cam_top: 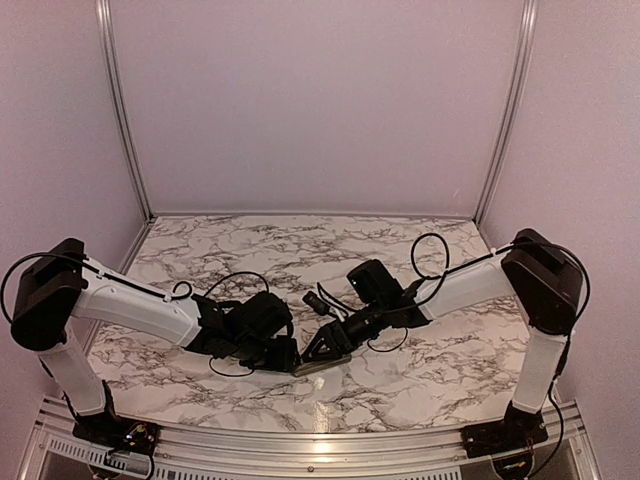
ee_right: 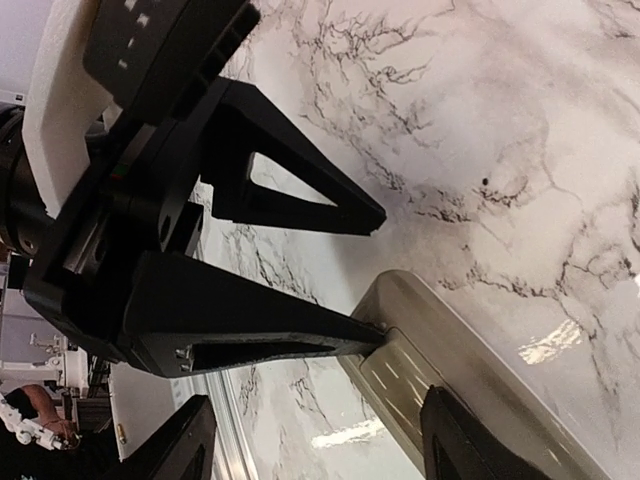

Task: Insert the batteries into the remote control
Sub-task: Press the battery cover onto the remote control, then pick up the remote control from the center of the board, then pass from the left arm to the right, then place the remote control at the center of the board.

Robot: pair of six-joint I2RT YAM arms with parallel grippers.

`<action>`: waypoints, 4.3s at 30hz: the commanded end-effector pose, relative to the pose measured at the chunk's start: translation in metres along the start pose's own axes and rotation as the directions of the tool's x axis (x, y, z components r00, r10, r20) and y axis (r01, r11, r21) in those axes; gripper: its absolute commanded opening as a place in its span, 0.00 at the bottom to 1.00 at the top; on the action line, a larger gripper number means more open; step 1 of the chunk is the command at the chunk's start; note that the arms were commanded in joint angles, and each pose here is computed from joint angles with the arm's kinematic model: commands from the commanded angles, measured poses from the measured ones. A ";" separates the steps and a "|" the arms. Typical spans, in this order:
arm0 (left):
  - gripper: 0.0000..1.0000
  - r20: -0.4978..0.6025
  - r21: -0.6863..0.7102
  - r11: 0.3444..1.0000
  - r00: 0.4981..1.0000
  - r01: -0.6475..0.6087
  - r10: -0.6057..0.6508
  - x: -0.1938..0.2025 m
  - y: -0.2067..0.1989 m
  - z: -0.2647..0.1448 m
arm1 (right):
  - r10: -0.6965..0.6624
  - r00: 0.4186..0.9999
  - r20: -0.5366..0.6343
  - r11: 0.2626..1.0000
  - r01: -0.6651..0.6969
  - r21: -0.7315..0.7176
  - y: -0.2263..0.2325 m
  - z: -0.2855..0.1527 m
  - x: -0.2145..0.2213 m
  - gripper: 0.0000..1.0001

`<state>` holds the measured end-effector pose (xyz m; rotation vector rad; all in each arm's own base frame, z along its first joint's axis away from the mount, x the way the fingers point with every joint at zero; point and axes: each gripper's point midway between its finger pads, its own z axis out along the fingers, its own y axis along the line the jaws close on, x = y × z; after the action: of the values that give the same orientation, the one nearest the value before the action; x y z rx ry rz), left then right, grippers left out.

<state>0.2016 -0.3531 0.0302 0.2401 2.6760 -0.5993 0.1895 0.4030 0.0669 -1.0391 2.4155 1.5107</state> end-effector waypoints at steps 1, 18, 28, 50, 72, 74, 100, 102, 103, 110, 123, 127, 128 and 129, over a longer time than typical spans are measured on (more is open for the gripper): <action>0.67 0.004 -0.039 0.997 0.998 -0.070 0.070 -0.004 0.014 -0.015 | -0.018 0.999 0.045 0.997 0.014 0.081 0.002 -0.021 -0.013 0.71; 0.99 0.187 0.169 0.708 0.727 -0.686 0.660 -0.038 -0.056 -0.062 | -0.420 0.794 0.439 0.866 0.207 0.455 0.067 -0.182 -0.094 0.99; 0.95 -0.070 0.148 0.557 0.553 -0.817 0.830 -0.020 -0.046 0.001 | -0.478 0.680 0.556 0.821 0.120 0.559 0.083 -0.235 -0.084 0.99; 0.40 -0.123 0.230 0.533 0.518 -0.815 0.846 -0.003 -0.056 0.023 | -0.488 0.694 0.529 0.845 0.224 0.486 0.091 -0.219 -0.052 0.99; 0.38 0.797 0.396 0.271 0.475 -0.877 0.372 -0.080 -0.186 -0.237 | -0.638 0.500 0.586 0.687 0.713 0.140 0.226 -0.202 -0.046 0.94; 0.38 0.805 0.407 0.253 0.475 -0.878 0.354 -0.077 -0.188 -0.242 | -0.642 0.505 0.577 0.678 0.725 0.121 0.232 -0.194 -0.049 0.93; 0.48 0.784 0.441 0.301 0.526 -0.845 0.330 -0.069 -0.176 -0.230 | -0.603 0.543 0.584 0.674 0.738 0.010 0.245 -0.169 -0.066 0.27; 0.67 0.770 0.438 0.347 0.545 -0.829 0.332 -0.075 -0.170 -0.227 | -0.604 0.555 0.571 0.686 0.727 0.018 0.243 -0.169 -0.067 0.24; 0.77 0.761 0.425 0.393 0.557 -0.815 0.331 -0.081 -0.164 -0.225 | -0.603 0.563 0.565 0.697 0.716 0.031 0.240 -0.169 -0.069 0.24; 0.99 0.723 0.341 0.682 0.644 -0.647 0.250 -0.121 -0.104 -0.222 | -0.532 0.736 0.419 0.845 0.493 0.208 0.164 -0.154 -0.087 0.19; 0.99 0.622 0.104 0.963 0.772 -0.250 0.133 -0.156 0.004 -0.184 | -0.223 0.971 0.090 0.886 0.163 0.434 0.038 -0.119 -0.067 0.19; 0.99 0.613 0.076 0.971 0.778 -0.229 0.136 -0.154 0.013 -0.179 | -0.156 0.988 0.008 0.870 0.133 0.474 0.015 -0.107 -0.057 0.19; 0.99 0.608 0.069 0.973 0.783 -0.222 0.135 -0.153 0.016 -0.175 | -0.137 0.990 -0.017 0.870 0.128 0.476 0.009 -0.102 -0.054 0.19; 0.99 0.602 0.061 0.974 0.787 -0.216 0.137 -0.151 0.018 -0.172 | -0.119 0.992 -0.041 0.866 0.124 0.484 0.003 -0.098 -0.050 0.19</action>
<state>0.2827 -0.2873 0.2556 0.3274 1.9015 -0.7433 0.2502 0.3544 0.1610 -1.0127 2.3623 0.9031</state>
